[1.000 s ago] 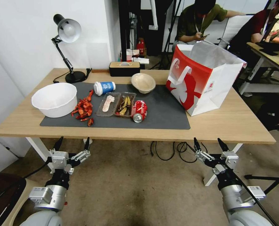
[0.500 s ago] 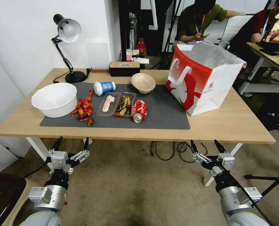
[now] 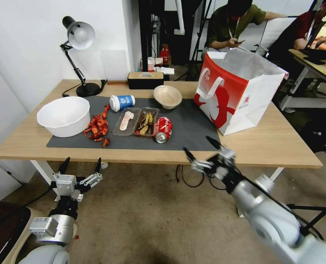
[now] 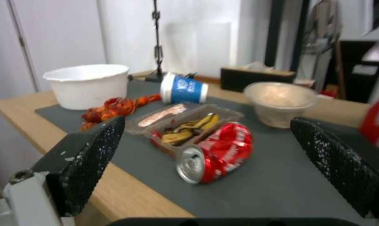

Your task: Pick up the trash from the table and place it into the takeout bag.

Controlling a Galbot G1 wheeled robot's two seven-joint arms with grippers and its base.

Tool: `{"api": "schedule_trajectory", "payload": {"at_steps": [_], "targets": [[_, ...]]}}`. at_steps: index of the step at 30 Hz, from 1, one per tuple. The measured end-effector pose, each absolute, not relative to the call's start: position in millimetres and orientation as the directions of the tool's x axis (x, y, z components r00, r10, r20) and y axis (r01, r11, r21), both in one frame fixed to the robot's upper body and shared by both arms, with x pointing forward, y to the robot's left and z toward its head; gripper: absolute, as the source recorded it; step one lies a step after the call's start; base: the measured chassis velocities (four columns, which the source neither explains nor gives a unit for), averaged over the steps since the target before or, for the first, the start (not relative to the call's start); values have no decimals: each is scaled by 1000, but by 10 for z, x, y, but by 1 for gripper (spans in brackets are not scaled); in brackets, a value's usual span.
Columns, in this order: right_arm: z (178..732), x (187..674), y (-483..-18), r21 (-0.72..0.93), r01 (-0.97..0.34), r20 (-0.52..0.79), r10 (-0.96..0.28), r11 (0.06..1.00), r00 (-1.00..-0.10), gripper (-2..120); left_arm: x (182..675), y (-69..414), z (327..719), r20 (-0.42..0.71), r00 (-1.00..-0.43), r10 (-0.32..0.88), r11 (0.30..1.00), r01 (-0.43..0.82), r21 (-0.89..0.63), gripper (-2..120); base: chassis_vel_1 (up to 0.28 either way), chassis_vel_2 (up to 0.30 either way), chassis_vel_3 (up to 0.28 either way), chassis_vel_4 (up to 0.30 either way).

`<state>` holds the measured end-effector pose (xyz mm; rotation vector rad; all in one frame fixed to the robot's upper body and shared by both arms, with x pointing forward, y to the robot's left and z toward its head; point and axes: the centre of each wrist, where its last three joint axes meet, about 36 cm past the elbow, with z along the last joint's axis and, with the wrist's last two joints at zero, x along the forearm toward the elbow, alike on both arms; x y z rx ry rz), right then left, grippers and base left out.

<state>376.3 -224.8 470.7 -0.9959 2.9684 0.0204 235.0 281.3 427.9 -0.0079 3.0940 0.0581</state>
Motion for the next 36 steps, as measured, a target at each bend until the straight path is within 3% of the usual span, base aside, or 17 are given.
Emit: {"api": "schedule_trajectory", "payload": {"at_steps": [4,8,22,36], "targets": [[4844,3952,-1944,4,-573,29,-572,820,-819,100,2322,2791,4281,-44,-999,-14,999,-16,34,100,0,0,0,0],[4961,4040,-1347,86,-423,159,-432,902,-888,100,2266,2792,4282,-38,-999,-30,999,-32,35,100,0,0,0,0],[5154,4525,-1154,356,-144,380,-284,923,-880,100,2211,2722,4256,-27,-999,-47,998,-48,43,100,0,0,0,0],[5059,5177,-792,353,-23,470,-198,935,-860,100,2193,2706,4245,-23,-998,-54,997,-55,46,100,0,0,0,0]]}}
